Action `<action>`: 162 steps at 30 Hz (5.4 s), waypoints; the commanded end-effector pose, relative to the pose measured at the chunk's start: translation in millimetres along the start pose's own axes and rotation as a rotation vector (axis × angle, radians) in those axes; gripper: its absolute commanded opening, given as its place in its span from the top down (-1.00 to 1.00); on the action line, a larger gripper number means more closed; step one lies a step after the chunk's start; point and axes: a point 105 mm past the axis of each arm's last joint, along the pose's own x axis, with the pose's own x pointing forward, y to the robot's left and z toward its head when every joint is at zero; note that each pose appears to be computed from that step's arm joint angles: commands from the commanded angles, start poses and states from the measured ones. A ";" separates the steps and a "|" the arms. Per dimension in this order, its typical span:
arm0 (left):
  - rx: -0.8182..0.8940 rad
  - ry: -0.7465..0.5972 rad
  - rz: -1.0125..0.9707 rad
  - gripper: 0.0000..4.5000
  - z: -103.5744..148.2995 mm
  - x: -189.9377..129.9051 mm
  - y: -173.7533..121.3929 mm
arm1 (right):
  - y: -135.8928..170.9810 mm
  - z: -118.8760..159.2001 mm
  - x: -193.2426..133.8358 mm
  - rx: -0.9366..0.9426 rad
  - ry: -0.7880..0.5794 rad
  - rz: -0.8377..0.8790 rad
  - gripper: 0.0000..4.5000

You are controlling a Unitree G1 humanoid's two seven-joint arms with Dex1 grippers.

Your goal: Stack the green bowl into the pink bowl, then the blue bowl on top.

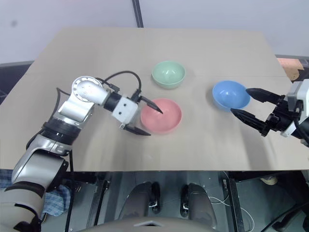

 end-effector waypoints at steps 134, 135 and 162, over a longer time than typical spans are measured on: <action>0.257 0.059 -0.227 -0.97 42.0 -14.2 56.7 | 15.3 3.3 -33.6 -0.049 0.027 -0.163 -1.00; 0.204 0.036 -0.181 -0.97 40.8 -19.5 59.8 | 15.0 2.7 -31.7 -0.046 0.026 -0.156 -1.00; -0.558 -0.009 0.646 -0.97 -7.4 -171.7 -36.2 | -43.0 -62.1 65.9 -0.016 0.455 0.009 -1.00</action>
